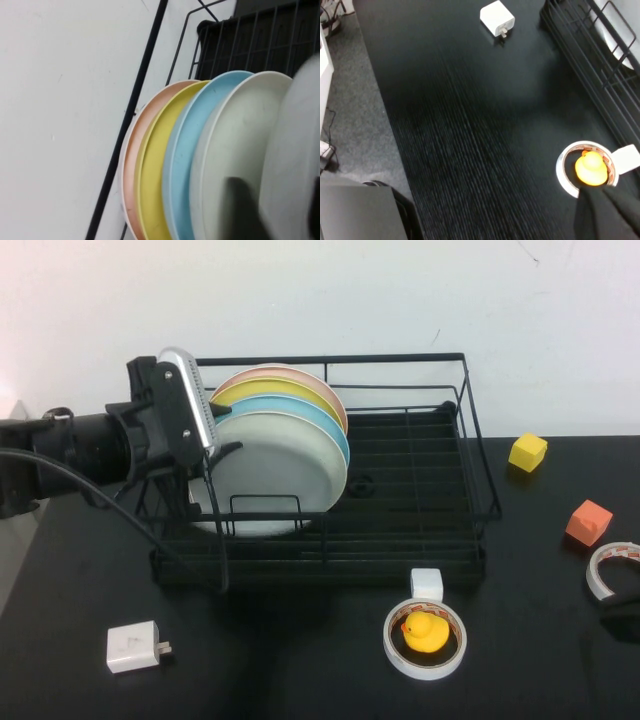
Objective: Place plate on rack
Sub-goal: Place the plate on the rack
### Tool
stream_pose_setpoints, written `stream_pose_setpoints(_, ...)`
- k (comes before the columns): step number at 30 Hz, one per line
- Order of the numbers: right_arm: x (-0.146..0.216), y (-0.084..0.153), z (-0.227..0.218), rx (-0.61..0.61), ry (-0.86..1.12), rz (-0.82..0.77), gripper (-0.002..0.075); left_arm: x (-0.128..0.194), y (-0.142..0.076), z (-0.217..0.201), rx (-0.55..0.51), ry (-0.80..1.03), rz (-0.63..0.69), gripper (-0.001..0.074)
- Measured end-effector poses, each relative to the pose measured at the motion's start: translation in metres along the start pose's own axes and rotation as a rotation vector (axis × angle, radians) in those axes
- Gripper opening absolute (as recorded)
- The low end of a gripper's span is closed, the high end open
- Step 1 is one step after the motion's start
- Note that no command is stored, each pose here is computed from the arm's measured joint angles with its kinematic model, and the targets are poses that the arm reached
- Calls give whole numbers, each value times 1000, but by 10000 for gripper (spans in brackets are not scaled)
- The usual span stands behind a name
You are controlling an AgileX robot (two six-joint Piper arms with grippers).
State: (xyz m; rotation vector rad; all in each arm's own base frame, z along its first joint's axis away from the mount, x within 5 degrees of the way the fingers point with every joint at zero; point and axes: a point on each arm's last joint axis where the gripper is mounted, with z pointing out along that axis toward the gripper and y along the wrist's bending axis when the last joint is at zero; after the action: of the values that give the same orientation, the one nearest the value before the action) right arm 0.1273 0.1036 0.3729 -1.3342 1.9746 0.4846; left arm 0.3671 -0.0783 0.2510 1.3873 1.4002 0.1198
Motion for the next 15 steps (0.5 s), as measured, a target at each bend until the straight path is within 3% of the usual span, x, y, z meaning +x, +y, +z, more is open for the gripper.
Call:
stream_pose_setpoints(3,-1,-1,0,12,-11,0,-2,0,0,0,0,0,-21,447)
stream_pose_setpoints(6,-2,-3,0,29,-26,0,-2,0,0,0,0,0,-26,498)
stream_pose_setpoints(12,-4,-4,0,46,-41,0,-2,-8,6,-8,-25,-12,-13,473)
stream_pose_setpoints(15,-5,-5,0,57,-51,0,-2,-21,16,-23,-73,-23,-9,358)
